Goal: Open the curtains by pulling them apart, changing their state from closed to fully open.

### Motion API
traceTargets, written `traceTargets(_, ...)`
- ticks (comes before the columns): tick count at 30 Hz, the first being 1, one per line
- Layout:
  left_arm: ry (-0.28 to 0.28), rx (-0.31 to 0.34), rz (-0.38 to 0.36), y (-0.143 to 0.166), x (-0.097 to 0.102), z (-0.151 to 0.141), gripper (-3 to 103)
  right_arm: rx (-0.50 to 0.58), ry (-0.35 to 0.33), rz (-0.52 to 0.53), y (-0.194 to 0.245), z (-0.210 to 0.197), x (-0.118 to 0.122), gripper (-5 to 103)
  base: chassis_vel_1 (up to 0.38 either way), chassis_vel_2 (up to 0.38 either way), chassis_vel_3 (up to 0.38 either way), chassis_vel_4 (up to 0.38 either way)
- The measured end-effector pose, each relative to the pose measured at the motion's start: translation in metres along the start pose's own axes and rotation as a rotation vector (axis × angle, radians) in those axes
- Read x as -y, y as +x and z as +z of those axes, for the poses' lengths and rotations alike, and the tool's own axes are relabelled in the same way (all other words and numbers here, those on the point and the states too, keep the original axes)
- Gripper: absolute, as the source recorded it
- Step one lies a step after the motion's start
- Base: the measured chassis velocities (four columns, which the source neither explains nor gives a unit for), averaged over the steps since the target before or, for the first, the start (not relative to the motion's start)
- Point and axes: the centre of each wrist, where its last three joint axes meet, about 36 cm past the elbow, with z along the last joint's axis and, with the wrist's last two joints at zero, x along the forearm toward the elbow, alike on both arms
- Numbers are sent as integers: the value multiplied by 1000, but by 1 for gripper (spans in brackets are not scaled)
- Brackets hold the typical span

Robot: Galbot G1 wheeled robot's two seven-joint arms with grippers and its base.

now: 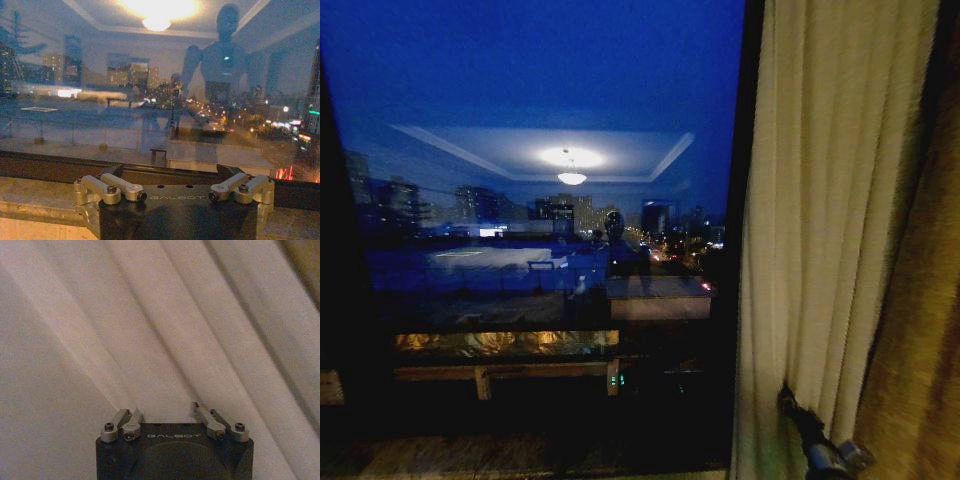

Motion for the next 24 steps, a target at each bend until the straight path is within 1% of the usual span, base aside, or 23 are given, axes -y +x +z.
traceTargets(1, 1, -1, -1, -1, 0, 1, 100, -2, 11, -36, 9, -4, -16, 44, 0, 0, 0, 0)
traceTargets(2, 2, -1, -2, -1, 0, 1, 100, -2, 16, -48, 12, -5, -21, 44, 0, 0, 0, 0)
traceTargets(3, 2, -1, -2, -1, 0, 1, 100, -2, 16, -48, 12, -5, -21, 44, 0, 0, 0, 0)
traceTargets(6, 5, 1, -4, -3, -1, 2, 100, -18, 54, -113, 37, -5, -47, 61, 0, 0, 0, 0)
traceTargets(7, 5, 1, -4, -3, -1, 2, 100, -18, 54, -113, 37, -5, -47, 61, 0, 0, 0, 0)
traceTargets(8, 9, 0, -5, -5, -1, 2, 100, -32, 68, -131, 51, -3, -60, 67, 0, 0, 0, 0)
traceTargets(9, 11, 0, -6, -5, -1, 3, 100, -42, 79, -136, 60, -2, -65, 73, 0, 0, 0, 0)
traceTargets(10, 12, 0, -6, -6, -1, 3, 100, -53, 93, -142, 68, 0, -69, 73, 0, 0, 0, 0)
traceTargets(11, 12, 0, -6, -6, -1, 3, 100, -53, 93, -142, 68, 0, -69, 73, 0, 0, 0, 0)
traceTargets(13, 14, -1, -8, -7, -3, 4, 100, -78, 144, -139, 85, 5, -71, 84, 0, 0, 0, 0)
traceTargets(14, 14, -1, -8, -7, -3, 4, 100, -78, 144, -139, 85, 5, -71, 84, 0, 0, 0, 0)
traceTargets(15, 13, 0, -10, -8, -4, 4, 100, -88, 166, -131, 94, 8, -69, 89, 0, 0, 0, 0)
traceTargets(16, 14, 1, -11, -9, -5, 4, 100, -95, 183, -122, 105, 12, -65, 97, 0, 0, 0, 0)
traceTargets(18, 13, 3, -12, -9, -6, 3, 100, -98, 192, -117, 110, 14, -62, 97, 0, 0, 0, 0)
traceTargets(20, 11, 8, -15, -11, -7, 2, 100, -105, 221, -108, 128, 20, -51, 100, 0, 0, 0, 0)
traceTargets(24, 11, 12, -16, -13, -7, 1, 100, -109, 236, -127, 144, 24, -45, 100, 0, 0, 0, 0)
